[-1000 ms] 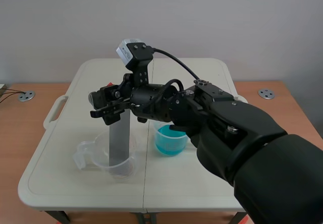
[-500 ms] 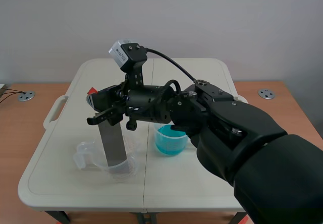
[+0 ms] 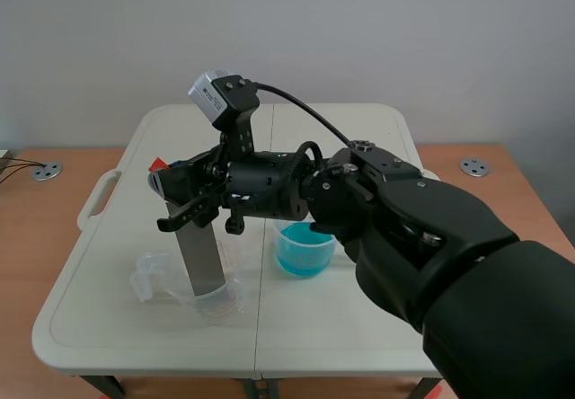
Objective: Hold the metal plate by the orange handle, dip it into the blue solution, take it out and point at it, then put the plate back in the beaker on the left.
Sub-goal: 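Lift the metal plate out of the left beaker, then move the plate over the blue solution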
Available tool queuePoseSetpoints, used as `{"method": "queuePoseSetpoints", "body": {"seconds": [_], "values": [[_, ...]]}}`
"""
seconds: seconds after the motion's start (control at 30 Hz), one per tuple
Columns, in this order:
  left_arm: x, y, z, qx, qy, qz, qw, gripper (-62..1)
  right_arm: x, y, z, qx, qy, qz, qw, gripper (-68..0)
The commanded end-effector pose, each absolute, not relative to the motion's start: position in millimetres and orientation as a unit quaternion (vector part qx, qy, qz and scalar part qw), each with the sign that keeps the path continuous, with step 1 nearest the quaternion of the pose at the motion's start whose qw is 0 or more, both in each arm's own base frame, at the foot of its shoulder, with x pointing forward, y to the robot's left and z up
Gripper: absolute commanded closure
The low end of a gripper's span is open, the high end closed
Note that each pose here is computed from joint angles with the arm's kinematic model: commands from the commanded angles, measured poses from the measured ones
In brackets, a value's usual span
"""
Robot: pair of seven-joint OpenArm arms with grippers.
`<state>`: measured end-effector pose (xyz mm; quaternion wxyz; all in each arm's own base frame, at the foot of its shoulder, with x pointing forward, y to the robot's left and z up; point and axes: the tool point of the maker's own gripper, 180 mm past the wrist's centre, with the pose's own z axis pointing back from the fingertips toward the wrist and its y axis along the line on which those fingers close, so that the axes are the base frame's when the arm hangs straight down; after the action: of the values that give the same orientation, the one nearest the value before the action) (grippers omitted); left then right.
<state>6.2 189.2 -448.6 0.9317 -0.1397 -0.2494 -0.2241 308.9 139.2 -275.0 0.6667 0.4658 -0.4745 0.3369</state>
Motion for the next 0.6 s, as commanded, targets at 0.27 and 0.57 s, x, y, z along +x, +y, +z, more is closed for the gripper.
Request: {"method": "queuePoseSetpoints", "body": {"seconds": [0.27, 0.57], "values": [[-4, 182, -448, -0.165, -0.239, -0.221, 0.931, -3.0, 294, 143, -223, 0.456, -0.528, 0.384, 0.605, -1.3], [-11, 172, -446, -0.197, -0.226, -0.226, 0.927, -3.0, 278, 141, -204, 0.443, -0.548, 0.408, 0.58, -1.3]]}}
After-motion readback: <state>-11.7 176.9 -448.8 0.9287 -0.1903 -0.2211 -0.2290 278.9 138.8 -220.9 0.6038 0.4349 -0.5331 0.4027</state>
